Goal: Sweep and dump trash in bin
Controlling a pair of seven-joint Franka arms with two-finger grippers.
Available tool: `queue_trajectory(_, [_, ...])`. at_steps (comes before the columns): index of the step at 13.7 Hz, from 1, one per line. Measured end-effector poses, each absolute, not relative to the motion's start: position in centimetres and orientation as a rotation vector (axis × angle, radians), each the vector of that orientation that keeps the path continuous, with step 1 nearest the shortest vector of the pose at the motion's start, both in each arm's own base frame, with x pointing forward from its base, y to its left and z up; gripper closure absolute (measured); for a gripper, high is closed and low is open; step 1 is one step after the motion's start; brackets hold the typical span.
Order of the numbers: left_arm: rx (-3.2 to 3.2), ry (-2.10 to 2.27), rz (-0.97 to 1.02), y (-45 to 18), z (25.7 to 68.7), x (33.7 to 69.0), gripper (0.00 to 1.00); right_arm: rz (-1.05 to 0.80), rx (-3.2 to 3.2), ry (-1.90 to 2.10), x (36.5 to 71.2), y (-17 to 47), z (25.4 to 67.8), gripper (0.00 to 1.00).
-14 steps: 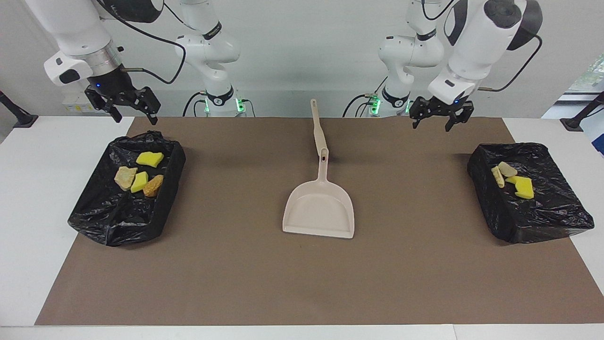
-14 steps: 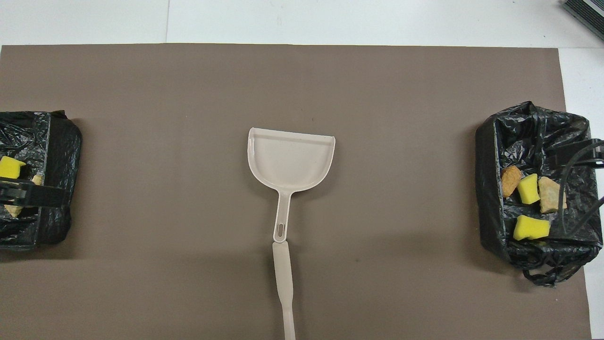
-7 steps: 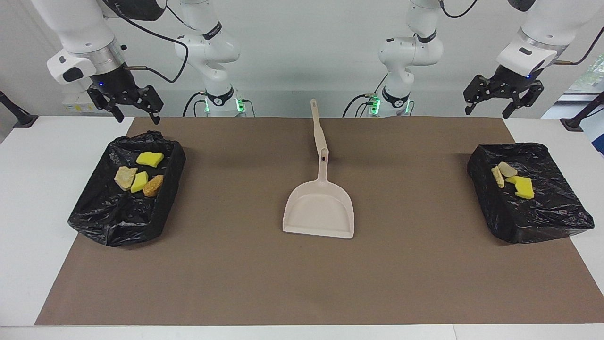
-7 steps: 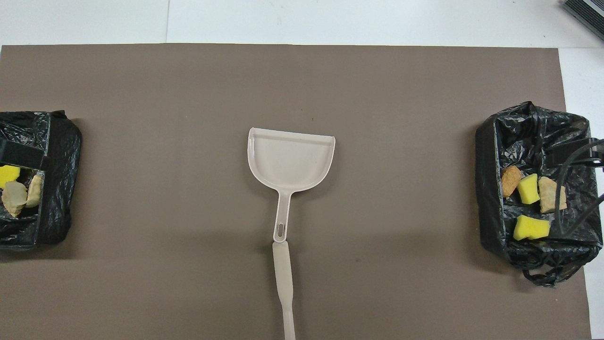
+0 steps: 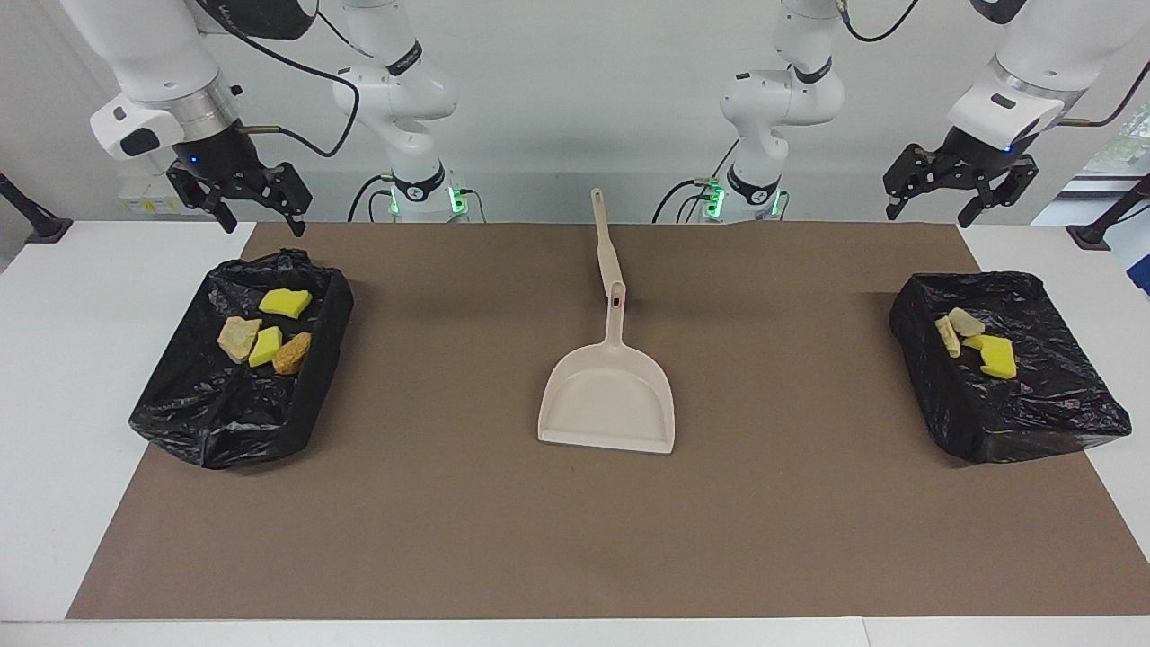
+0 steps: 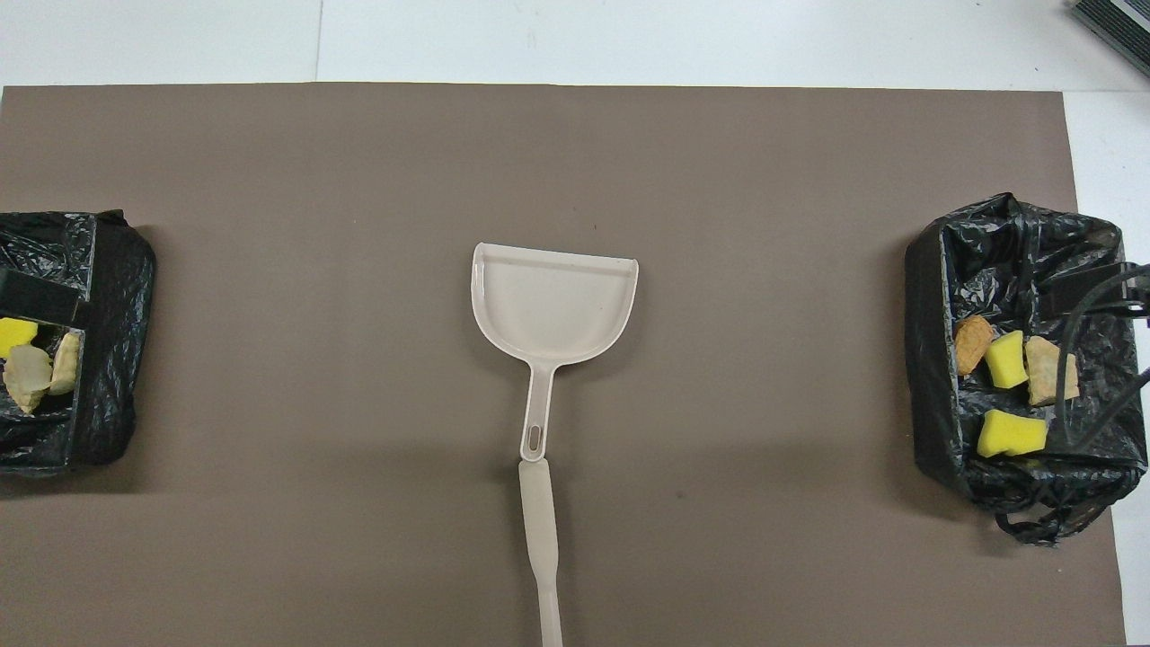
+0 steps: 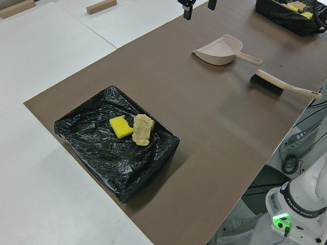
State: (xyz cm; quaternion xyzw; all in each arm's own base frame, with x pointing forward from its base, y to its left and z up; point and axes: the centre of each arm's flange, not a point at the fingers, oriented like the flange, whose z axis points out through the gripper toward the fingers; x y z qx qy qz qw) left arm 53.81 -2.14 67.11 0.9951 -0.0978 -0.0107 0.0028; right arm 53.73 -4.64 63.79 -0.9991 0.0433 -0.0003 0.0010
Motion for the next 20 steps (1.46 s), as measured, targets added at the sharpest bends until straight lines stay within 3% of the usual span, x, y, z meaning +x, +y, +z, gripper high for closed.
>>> queue_trajectory(20, [3.121,-0.304,-0.039,-1.78,66.94,53.82,0.00,-0.001,-3.137,0.136,53.73,-4.63,63.79,0.00])
